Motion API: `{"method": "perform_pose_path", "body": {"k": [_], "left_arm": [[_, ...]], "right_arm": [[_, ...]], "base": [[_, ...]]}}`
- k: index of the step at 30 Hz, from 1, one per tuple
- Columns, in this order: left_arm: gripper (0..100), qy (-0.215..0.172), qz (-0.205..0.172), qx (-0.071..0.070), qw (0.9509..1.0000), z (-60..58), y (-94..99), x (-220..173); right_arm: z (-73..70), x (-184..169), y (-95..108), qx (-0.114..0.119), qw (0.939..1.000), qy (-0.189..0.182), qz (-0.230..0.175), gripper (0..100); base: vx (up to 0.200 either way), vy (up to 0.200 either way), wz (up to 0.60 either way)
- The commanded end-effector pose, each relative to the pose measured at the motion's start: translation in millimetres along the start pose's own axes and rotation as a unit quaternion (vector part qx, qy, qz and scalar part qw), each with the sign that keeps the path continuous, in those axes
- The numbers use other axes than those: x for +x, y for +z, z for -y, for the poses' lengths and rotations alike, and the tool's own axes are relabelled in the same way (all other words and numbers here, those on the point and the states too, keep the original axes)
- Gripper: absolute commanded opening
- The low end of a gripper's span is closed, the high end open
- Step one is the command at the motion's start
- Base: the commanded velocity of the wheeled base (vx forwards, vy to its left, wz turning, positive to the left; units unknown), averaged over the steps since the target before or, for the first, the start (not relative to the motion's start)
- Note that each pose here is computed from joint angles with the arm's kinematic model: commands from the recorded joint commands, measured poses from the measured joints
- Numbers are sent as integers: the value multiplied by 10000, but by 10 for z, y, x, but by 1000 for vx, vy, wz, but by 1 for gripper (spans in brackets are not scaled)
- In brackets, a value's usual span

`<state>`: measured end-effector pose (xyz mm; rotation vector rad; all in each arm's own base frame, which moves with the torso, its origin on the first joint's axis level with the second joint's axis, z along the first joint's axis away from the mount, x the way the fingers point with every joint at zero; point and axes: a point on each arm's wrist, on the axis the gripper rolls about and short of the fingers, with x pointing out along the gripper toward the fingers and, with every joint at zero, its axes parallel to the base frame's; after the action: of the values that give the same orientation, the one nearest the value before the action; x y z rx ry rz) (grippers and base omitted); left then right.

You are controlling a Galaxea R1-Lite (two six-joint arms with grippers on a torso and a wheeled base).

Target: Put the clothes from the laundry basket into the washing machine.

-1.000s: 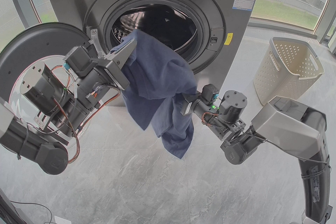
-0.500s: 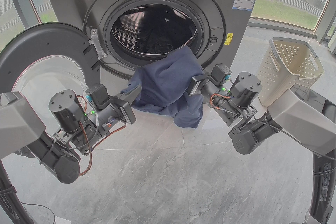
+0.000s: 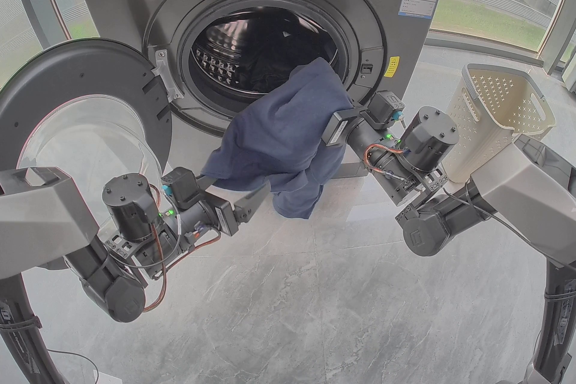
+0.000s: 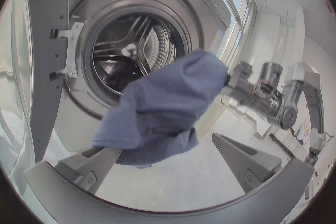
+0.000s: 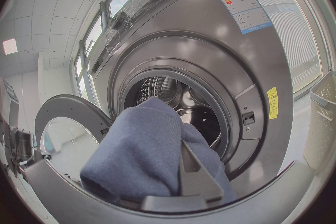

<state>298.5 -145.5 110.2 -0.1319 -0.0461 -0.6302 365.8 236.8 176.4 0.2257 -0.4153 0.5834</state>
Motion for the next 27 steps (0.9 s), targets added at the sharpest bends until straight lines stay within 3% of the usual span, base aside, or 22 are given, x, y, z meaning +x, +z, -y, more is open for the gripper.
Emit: {"method": "perform_pose_path", "body": {"k": [1,4,5,12,14,17,20,23,27], "left_arm": [[100,-65,-531,62,9986,-5,-270,-59],[100,-78,-689,137,9975,-1,-349,-82],[100,-123,-954,188,9952,12,-454,-157],[100,-398,-1477,140,9881,168,-609,-357],[100,-444,-1450,182,9883,203,-605,-339],[100,-482,-1078,253,9927,217,-491,-194],[100,-426,-314,313,9981,194,-238,98],[100,-342,65,365,9987,189,-106,234],[100,-339,302,413,9981,198,-24,324]], "right_arm": [[-7,21,44,1,10000,-2,23,0],[-6,24,42,1,10000,-4,7,0],[-9,39,63,1,10000,-1,38,0],[-11,80,138,2,9999,-111,95,0],[-16,78,127,5,9999,-105,79,0],[-41,60,105,19,9999,-87,61,0],[-91,49,77,45,10000,-42,33,0],[-104,29,27,53,9999,-82,-40,0],[-122,26,15,62,9999,-86,-55,0]], "base": [[0,0,0],[0,0,0],[0,0,0],[0,0,0],[0,0,0],[0,0,0],[0,0,0],[0,0,0],[0,0,0]]}}
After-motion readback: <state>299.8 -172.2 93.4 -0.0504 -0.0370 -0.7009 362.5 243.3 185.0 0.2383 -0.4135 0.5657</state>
